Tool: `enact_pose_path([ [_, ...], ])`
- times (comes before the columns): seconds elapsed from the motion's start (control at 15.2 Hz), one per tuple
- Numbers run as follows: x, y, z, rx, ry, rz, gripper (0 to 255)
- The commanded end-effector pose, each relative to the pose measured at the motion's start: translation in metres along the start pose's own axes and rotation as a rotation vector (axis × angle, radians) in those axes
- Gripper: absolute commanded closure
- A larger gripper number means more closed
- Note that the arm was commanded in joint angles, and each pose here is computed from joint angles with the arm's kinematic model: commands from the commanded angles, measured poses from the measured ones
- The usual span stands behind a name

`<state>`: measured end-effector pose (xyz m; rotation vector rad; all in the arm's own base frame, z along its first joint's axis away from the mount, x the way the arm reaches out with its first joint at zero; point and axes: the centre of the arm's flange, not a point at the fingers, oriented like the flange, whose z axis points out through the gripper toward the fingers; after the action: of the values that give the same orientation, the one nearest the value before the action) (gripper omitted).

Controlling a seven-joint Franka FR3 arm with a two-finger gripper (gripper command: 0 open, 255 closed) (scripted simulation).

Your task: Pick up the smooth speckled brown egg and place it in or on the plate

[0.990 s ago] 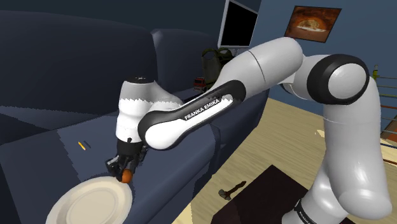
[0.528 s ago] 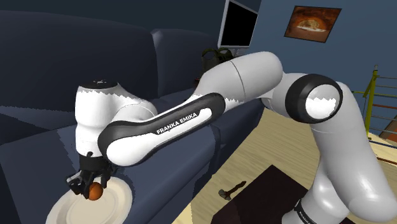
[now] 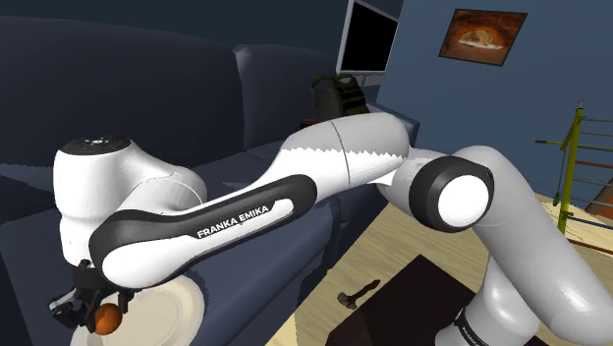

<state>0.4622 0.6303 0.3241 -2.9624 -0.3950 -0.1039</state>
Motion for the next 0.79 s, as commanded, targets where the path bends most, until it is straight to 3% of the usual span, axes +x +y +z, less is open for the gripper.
enact_pose_path([
  [0.0, 0.0, 0.001, 0.011, 0.0, 0.0, 0.0, 255],
  [0.73, -0.005, 0.009, 0.063, 0.0, 0.0, 0.0, 255],
])
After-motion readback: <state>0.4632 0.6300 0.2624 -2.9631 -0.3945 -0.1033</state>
